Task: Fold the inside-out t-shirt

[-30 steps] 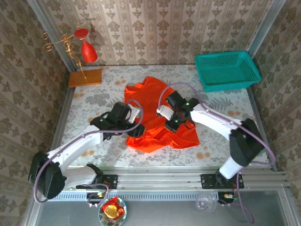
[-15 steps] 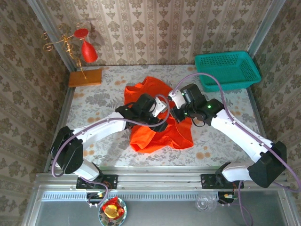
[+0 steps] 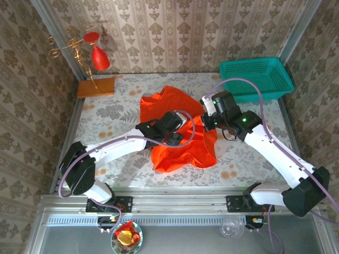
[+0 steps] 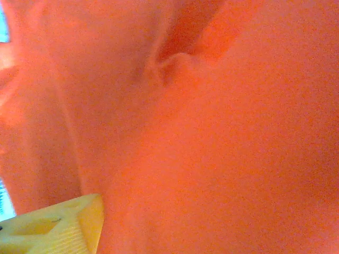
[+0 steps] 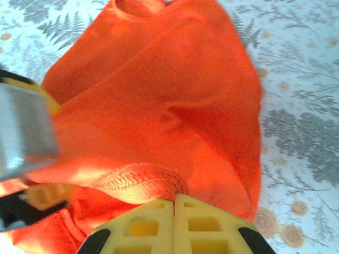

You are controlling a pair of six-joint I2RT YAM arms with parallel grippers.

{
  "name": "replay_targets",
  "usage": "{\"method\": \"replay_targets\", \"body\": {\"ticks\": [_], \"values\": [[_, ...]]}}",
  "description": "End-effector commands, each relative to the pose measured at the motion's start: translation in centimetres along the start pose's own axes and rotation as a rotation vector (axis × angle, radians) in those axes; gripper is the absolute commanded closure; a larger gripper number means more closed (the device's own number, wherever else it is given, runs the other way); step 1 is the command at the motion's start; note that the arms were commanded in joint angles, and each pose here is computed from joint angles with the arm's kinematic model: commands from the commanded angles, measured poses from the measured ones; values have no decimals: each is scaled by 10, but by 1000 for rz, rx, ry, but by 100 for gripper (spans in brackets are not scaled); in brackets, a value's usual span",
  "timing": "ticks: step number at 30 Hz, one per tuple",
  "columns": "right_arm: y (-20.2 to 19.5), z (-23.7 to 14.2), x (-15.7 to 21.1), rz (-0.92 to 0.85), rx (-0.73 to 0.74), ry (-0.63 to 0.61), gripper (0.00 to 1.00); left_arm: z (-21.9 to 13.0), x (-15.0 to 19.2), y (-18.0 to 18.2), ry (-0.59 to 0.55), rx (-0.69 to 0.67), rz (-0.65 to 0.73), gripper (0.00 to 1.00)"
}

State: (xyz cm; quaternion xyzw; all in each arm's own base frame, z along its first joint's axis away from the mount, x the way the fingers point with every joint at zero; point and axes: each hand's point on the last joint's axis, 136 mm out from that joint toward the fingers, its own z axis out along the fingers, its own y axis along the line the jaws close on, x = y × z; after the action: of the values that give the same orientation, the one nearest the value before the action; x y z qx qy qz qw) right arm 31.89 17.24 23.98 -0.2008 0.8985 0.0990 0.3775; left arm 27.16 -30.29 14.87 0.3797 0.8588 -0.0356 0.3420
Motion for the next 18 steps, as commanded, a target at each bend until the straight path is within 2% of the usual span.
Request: {"method": "replay_targets", "body": {"ticks": [1,4,8,11,13,14,15,17,18], "values": [[-17,-18,-11,38,68,-48,100,-25,-14,26,-39,-123,37,33],[-17,-19,-10,48,62,-53,100,-30,-24,30,-52,-136,61,44],[-13,-20,-11,53,35,-64,100,-25,-36,22,-57,-89,89,70],[-17,-20,-9,48,57,-58,100,-22,-46,8,-71,-2,99,91],[-25,-20,-5,43,102,-49,100,-24,-54,0,-94,52,89,99],[-32,-20,-2,43,141,-38,100,-27,-59,-2,-112,80,76,100],[-38,-20,1,49,179,-28,97,-30,-65,-3,-130,100,62,100],[-43,-24,7,83,206,-13,77,-39,-77,-4,-177,147,26,100],[-39,-26,10,103,186,-10,73,-41,-82,-3,-193,166,6,100]]}}
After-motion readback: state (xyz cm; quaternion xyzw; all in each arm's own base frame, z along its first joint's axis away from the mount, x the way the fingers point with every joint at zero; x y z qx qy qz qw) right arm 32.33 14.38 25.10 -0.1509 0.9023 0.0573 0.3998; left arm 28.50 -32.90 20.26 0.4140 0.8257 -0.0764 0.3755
